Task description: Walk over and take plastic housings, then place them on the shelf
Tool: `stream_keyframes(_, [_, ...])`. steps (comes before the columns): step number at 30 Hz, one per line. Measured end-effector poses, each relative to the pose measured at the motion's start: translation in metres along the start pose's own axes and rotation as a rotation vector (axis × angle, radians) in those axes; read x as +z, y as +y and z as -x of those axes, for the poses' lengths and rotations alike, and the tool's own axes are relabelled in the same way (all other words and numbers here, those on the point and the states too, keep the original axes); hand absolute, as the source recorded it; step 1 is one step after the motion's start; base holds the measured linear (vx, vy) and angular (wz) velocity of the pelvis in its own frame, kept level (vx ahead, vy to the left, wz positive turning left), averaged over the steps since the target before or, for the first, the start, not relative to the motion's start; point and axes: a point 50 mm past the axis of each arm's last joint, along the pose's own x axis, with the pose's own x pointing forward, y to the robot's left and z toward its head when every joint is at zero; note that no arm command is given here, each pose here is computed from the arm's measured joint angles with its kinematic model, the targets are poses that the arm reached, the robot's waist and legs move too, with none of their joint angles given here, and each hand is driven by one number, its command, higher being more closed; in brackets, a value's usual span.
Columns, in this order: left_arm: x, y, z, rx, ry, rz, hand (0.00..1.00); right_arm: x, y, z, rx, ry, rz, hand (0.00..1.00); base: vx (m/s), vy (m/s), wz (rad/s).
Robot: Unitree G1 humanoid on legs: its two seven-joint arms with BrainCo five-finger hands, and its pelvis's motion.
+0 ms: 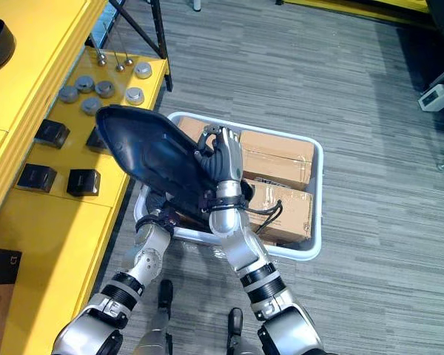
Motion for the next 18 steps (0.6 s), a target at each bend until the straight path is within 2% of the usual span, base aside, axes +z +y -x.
stream_keyframes(1, [-0.001, 0.0, 0.002, -0.015, -0.001, 0.053, 1.0, 0.0, -0.001, 0.003, -0.004, 0.002, -0.033, 1.0, -0.04, 0.026, -0.09])
stream_keyframes(6, [0.004, 0.001, 0.009, -0.05, -0.059, 0.2, 1.0, -0.001, -0.006, 0.013, -0.017, 0.003, -0.095, 1.0, -0.02, 0.012, -0.09])
stream_keyframes(14, [0.022, -0.001, 0.017, -0.073, -0.178, 0.245, 1.0, -0.02, -0.012, 0.026, -0.013, 0.072, -0.077, 1.0, 0.0, 0.0, 0.0])
stream_keyframes(18, [0.041, -0.006, 0.02, -0.092, -0.279, 0.247, 1.0, -0.038, -0.014, 0.047, 0.001, 0.161, -0.051, 1.0, 0.0, 0.0, 0.0])
